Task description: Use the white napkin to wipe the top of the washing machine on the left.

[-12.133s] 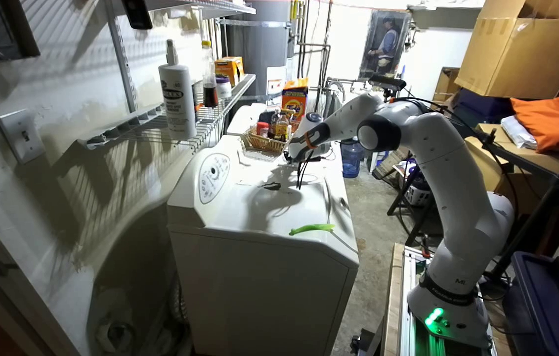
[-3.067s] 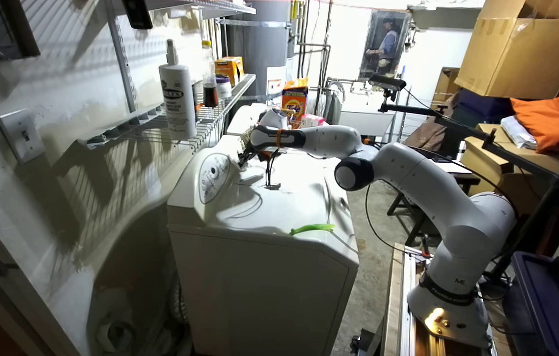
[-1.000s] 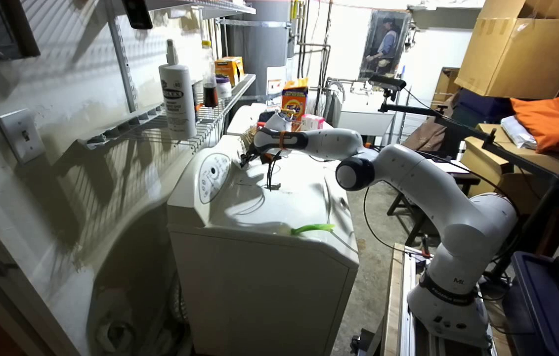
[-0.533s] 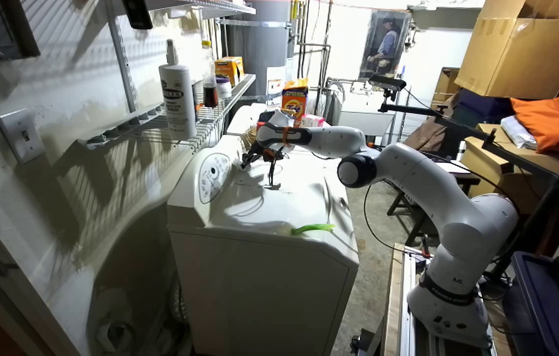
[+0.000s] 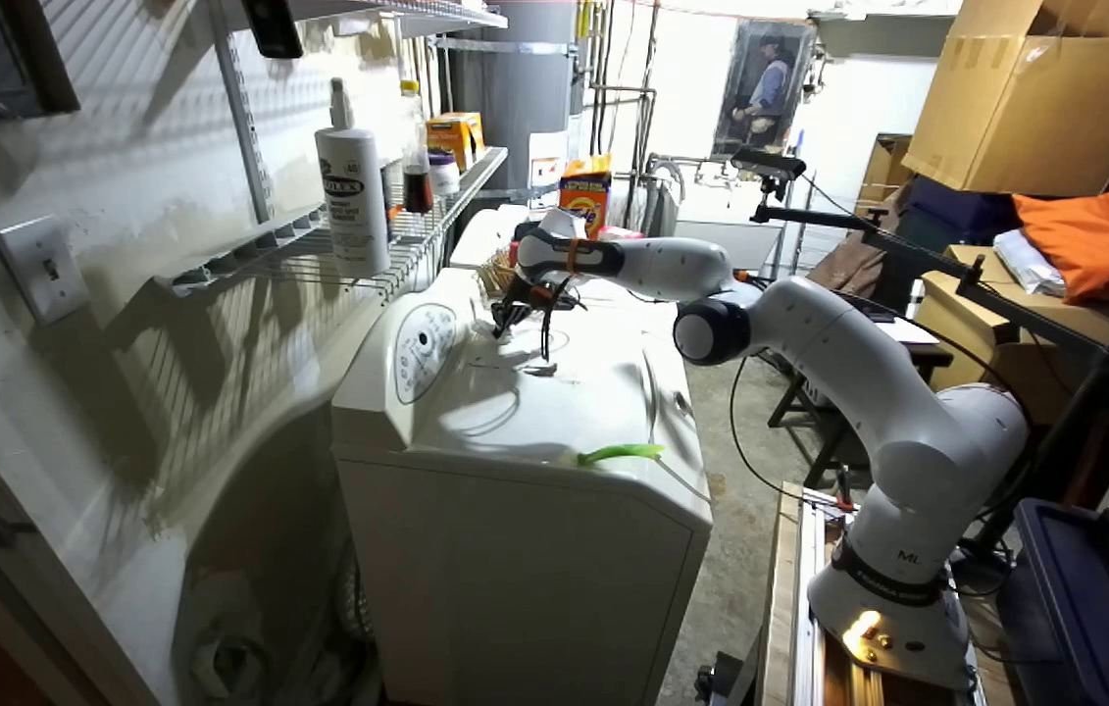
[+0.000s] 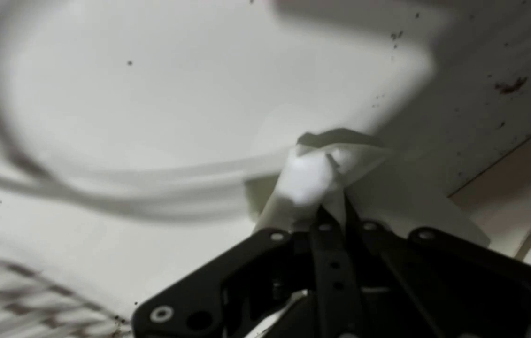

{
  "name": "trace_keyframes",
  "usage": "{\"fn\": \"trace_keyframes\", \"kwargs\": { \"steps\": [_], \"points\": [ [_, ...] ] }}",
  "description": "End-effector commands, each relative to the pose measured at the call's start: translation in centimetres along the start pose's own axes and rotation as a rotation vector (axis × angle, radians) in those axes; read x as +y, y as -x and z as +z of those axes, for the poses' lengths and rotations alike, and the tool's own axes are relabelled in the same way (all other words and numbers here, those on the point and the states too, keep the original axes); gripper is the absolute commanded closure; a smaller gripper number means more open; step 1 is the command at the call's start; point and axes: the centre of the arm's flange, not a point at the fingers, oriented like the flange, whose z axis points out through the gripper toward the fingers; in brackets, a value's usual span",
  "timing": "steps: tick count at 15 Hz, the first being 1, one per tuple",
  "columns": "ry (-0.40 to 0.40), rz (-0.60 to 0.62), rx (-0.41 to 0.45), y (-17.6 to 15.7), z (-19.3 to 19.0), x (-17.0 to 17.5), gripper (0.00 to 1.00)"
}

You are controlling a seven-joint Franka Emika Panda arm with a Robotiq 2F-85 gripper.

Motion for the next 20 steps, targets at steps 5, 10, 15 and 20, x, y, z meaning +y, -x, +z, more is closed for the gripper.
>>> {"fn": "trace_keyframes", "kwargs": {
  "steps": [5, 10, 15, 20],
  "points": [
    [0.024, 0.13, -0.269, 3.7, 1.1, -0.2, 0.99],
    [0.061, 0.226, -0.364, 5.0, 1.1, 0.1, 0.99],
    [0.072, 0.289, -0.469, 6.4, 1.6, -0.3, 0.99],
    [0.114, 0.361, -0.541, 7.5, 1.9, -0.5, 0.99]
  ]
}}
